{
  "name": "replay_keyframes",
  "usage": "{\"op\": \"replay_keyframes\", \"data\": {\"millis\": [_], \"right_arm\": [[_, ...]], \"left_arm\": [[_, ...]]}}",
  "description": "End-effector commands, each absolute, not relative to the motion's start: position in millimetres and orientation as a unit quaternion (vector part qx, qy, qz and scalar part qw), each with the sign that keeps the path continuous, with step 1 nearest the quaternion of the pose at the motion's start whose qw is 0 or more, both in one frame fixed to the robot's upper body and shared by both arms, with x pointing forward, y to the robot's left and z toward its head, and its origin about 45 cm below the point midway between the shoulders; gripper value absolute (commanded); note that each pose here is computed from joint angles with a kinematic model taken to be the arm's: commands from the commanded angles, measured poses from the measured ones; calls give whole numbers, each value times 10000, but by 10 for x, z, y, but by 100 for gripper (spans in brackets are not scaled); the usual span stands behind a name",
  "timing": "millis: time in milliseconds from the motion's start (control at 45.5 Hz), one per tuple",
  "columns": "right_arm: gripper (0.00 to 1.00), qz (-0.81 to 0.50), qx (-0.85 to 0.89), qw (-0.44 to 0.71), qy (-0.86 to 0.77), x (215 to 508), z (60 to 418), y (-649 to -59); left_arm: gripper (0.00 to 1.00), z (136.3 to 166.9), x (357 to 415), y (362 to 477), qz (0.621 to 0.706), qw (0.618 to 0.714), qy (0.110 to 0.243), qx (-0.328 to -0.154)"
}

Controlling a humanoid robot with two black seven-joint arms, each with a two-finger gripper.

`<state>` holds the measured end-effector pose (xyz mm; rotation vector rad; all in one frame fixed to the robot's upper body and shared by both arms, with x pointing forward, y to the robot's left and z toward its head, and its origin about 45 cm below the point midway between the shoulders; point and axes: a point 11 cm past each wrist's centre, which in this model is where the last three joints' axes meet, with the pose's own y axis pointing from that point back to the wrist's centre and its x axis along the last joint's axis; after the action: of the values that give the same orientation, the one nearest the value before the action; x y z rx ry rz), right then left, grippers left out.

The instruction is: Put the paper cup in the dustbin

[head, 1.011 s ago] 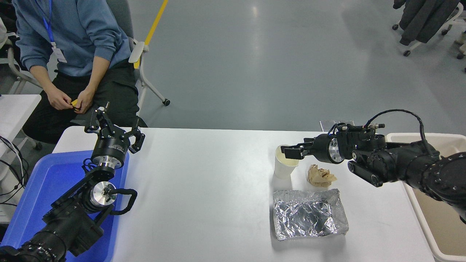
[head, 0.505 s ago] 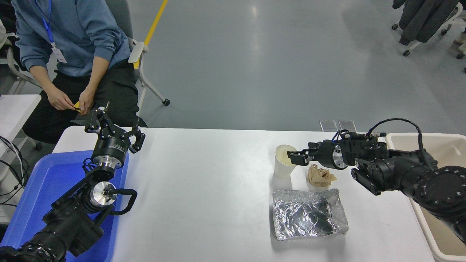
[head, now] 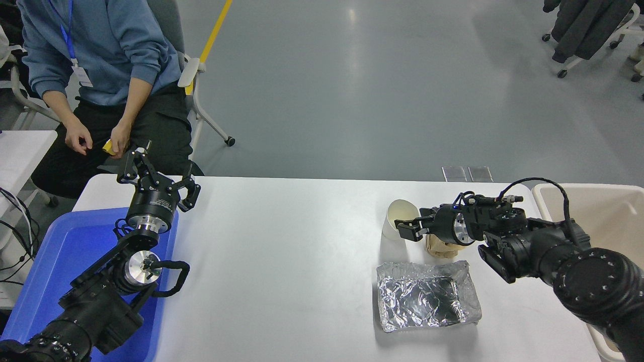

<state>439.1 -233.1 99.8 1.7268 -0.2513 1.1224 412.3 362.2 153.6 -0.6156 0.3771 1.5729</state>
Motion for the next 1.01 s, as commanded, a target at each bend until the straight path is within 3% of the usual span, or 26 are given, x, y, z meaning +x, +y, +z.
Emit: {"op": "replay_keyframes", "data": {"millis": [0,66,527,725,989], "right_arm": [[15,4666,7168,5076,-1039,4403,1004,-2289],[0,4668,7174,5065,-1047,4417,1025,-2276],[0,4396,7606,4631,-1177,4540,1306,-2157],[0,3638,8229,3919,-1920,4748,1801,-2001],[0,2981,8709,2901,-2619,4990,2929,-1958]], "left_arm": [[100,1536,4123,3623,6919,6484,1659,-2708],[100,1536,4123,3623,6919,6484,1659,-2708],[100,1536,4123,3623,6919,6484,1659,-2708],[100,1536,4123,3623,6919,6484,1659,-2708],[100,1536,4123,3623,6919,6484,1659,-2708]]}}
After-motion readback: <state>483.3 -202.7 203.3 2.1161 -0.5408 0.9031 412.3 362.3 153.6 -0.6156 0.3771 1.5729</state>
